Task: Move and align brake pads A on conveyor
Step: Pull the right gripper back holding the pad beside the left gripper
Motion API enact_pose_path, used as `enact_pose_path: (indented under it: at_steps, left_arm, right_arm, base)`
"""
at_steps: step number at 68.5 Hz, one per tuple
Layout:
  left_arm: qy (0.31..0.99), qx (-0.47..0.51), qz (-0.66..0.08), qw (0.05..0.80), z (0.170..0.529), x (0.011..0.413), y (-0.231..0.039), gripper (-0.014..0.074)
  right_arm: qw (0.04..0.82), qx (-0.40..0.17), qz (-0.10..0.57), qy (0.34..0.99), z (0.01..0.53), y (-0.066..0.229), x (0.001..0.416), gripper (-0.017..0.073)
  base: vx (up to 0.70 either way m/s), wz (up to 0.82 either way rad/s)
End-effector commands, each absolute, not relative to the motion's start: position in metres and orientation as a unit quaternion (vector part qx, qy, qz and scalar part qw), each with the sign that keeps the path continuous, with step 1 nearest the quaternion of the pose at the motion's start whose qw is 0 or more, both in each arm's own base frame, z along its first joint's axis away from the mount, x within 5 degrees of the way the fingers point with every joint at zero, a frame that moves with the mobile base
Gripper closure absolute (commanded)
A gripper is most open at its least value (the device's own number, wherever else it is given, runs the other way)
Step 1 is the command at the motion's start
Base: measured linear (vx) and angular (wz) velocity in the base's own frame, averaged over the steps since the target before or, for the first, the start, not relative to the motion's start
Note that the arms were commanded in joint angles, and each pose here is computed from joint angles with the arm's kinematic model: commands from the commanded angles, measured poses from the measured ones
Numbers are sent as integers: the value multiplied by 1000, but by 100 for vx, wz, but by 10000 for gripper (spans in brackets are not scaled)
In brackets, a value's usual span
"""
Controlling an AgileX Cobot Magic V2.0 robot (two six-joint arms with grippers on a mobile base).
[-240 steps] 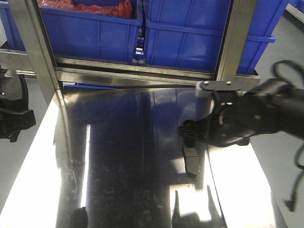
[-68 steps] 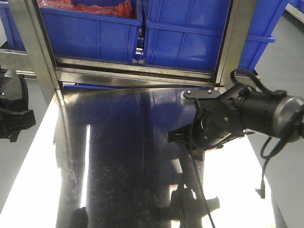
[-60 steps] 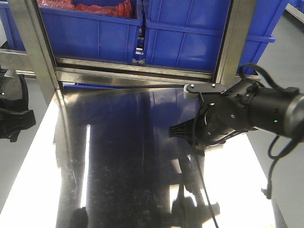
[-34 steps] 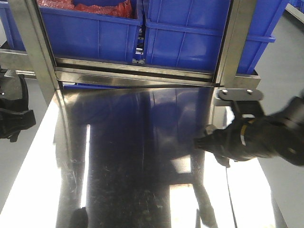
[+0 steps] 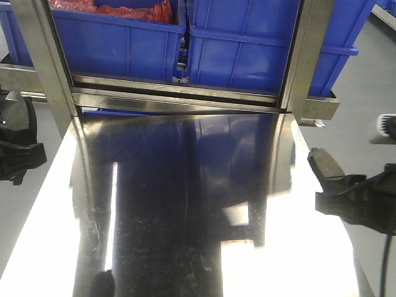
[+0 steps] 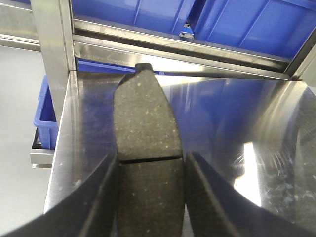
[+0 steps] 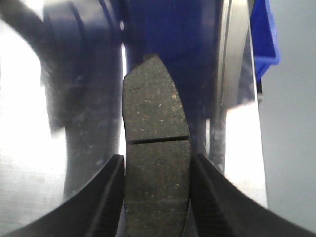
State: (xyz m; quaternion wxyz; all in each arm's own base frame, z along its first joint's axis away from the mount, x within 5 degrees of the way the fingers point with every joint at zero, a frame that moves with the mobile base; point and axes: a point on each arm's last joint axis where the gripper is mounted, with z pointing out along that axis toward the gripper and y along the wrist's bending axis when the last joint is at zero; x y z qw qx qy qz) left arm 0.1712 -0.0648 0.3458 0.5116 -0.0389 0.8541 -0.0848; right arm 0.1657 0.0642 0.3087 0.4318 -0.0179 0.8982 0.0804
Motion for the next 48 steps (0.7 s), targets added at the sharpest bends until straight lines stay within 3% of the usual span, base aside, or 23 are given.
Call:
enact_pose_path:
  at_steps: [1, 48]
  left_arm:
    - [829, -23, -105, 549, 363, 171, -67, 465]
    - [829, -23, -105, 549, 363, 171, -67, 465]
  right_arm:
    - [500, -34, 97, 860, 333, 62, 162, 482]
    - [513, -33, 100, 852, 339, 58, 156, 482]
  base:
    - [0, 0]
    - [0, 0]
